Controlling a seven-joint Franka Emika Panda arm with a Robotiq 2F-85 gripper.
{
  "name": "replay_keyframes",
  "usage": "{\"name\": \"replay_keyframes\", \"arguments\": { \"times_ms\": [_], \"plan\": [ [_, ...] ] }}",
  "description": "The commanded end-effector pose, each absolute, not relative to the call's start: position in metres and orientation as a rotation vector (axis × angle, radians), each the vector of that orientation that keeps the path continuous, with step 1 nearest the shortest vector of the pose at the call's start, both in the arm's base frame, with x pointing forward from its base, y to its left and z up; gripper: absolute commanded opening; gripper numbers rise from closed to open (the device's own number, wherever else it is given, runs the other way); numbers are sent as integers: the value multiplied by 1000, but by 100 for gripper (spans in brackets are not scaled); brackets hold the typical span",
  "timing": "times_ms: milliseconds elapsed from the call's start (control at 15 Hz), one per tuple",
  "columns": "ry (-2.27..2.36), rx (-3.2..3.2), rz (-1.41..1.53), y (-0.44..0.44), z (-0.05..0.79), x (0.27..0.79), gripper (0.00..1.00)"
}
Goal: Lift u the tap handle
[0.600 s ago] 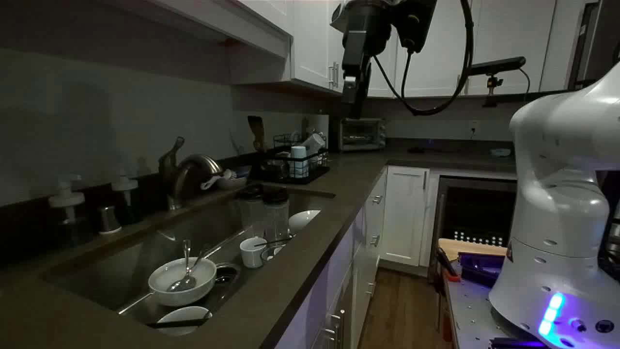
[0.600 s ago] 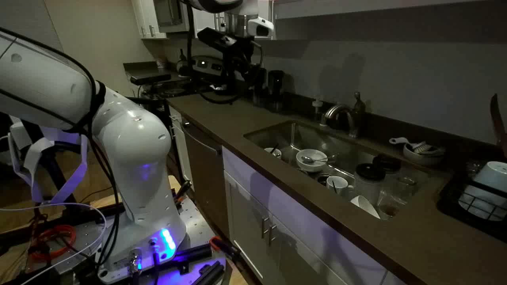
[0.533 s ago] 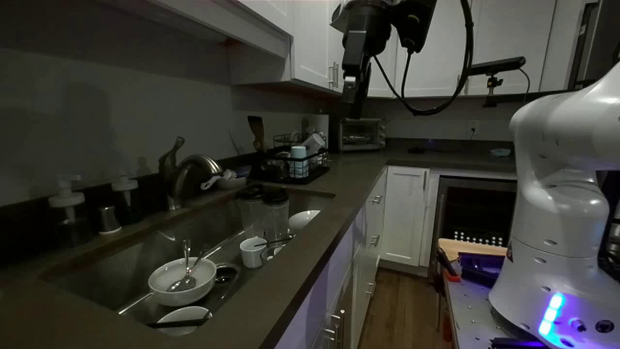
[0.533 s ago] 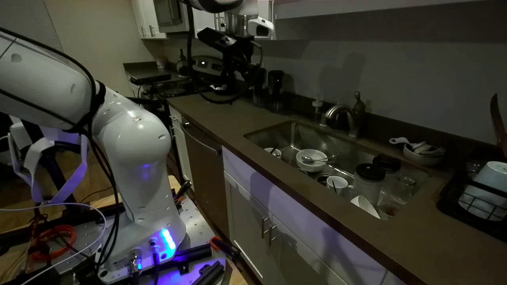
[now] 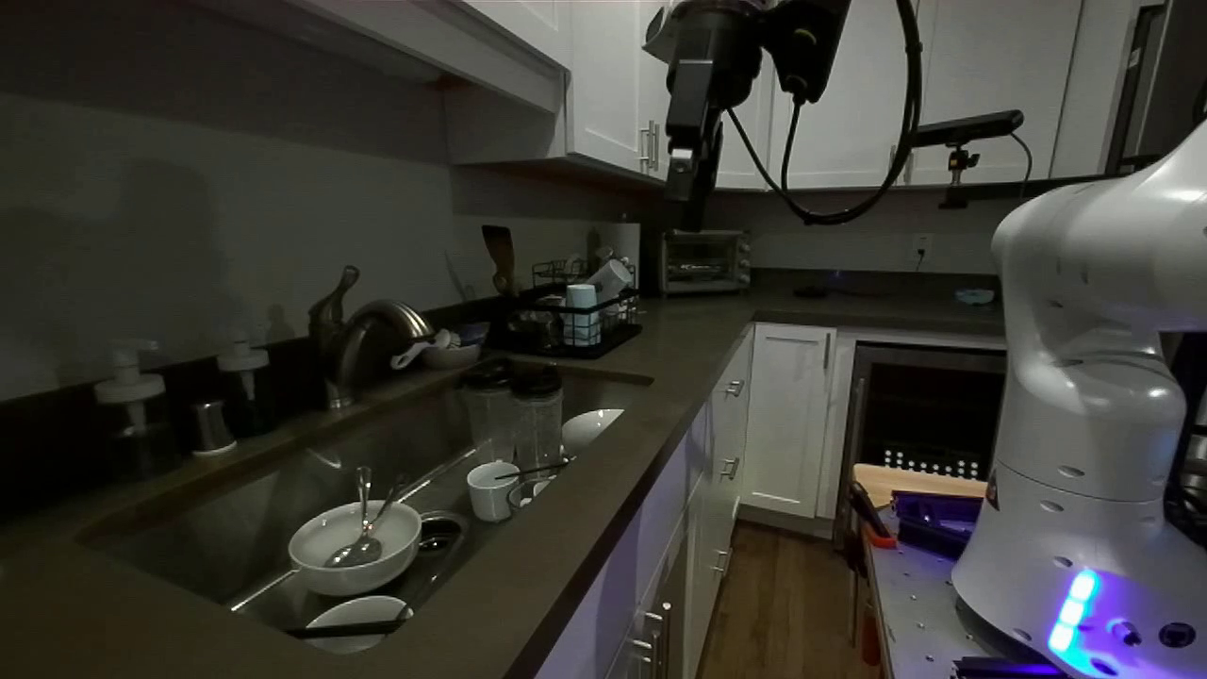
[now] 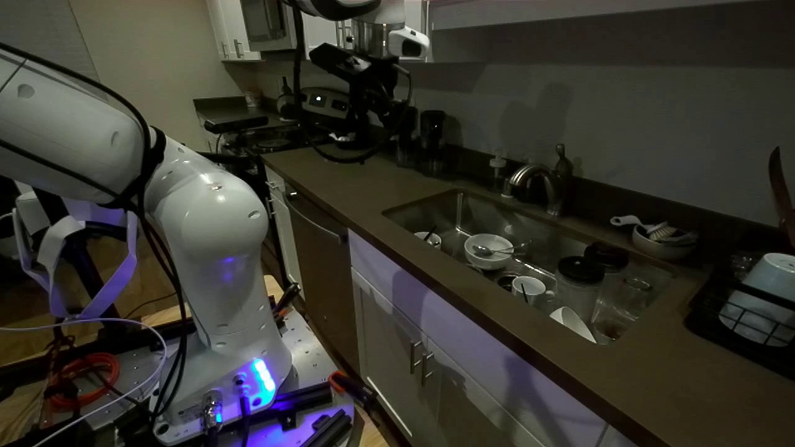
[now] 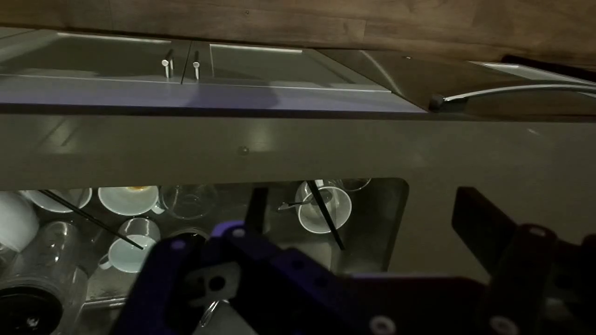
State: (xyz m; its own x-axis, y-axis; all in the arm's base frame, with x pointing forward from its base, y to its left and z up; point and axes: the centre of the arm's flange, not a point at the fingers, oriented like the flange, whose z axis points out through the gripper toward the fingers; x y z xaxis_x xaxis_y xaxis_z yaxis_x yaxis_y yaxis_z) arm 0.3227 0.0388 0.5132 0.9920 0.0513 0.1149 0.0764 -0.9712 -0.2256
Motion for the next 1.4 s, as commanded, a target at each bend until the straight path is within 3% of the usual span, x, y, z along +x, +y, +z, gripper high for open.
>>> {"name": "replay_keyframes", "arguments": {
  "times_ms": [0, 1067, 1333],
  "plan": [
    [-94, -2904, -159, 39, 513, 323, 100],
    [-94, -2904, -159, 39, 513, 323, 100],
    [-72, -2914, -261, 34, 510, 352, 100]
  ]
}}
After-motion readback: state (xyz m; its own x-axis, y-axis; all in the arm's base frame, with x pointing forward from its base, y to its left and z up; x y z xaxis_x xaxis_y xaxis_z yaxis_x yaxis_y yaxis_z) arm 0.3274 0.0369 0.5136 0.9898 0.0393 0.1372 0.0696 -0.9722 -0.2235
